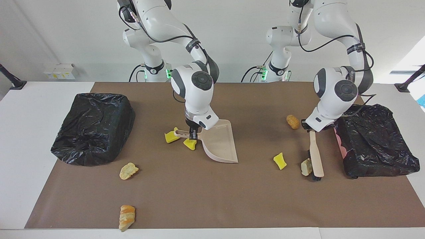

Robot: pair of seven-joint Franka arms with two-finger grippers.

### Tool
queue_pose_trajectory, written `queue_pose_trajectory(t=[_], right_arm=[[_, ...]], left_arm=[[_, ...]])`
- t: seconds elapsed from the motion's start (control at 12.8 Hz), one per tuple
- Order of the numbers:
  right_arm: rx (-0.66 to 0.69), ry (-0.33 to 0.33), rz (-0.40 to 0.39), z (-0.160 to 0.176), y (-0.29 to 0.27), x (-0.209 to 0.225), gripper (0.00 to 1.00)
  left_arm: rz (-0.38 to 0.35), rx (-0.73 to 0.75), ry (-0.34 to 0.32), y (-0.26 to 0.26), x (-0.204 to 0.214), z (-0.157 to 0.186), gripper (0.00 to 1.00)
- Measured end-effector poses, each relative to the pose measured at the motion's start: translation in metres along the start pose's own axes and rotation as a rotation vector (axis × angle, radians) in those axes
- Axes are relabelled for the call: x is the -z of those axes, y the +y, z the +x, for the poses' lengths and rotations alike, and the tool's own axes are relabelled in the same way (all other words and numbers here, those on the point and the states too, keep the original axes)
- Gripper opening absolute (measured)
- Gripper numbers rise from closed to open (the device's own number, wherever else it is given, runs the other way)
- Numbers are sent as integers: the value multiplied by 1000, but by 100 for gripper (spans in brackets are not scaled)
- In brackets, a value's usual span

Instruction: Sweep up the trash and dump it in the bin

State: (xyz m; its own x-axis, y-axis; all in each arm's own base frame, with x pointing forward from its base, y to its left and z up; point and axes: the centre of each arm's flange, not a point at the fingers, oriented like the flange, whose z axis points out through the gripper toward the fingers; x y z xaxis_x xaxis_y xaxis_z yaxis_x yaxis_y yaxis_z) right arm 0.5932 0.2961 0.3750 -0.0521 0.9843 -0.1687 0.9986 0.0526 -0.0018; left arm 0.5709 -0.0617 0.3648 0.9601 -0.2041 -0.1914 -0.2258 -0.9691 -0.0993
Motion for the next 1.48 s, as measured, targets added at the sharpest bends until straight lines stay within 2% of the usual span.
queue_pose_trajectory(t=[0.39,0.7,1.01,1.32,1.48], right_arm=[[-49,-4,7,4,-4,-4,31],[-88,-2,4,21,-15,-12,31],[-90,2,0,23,-16,-18,31],[-90,2,0,23,-16,-18,31],[-91,2,0,22,-16,-18,31]], left_arm=[[-65,-83,-10,86,2,-22,27],[-123,-104,10,169,1,-48,27],[-166,-130,3,246,9,-75,27],[-236,-85,5,278,29,-85,27],[-263,-53,-29,274,50,-85,27]])
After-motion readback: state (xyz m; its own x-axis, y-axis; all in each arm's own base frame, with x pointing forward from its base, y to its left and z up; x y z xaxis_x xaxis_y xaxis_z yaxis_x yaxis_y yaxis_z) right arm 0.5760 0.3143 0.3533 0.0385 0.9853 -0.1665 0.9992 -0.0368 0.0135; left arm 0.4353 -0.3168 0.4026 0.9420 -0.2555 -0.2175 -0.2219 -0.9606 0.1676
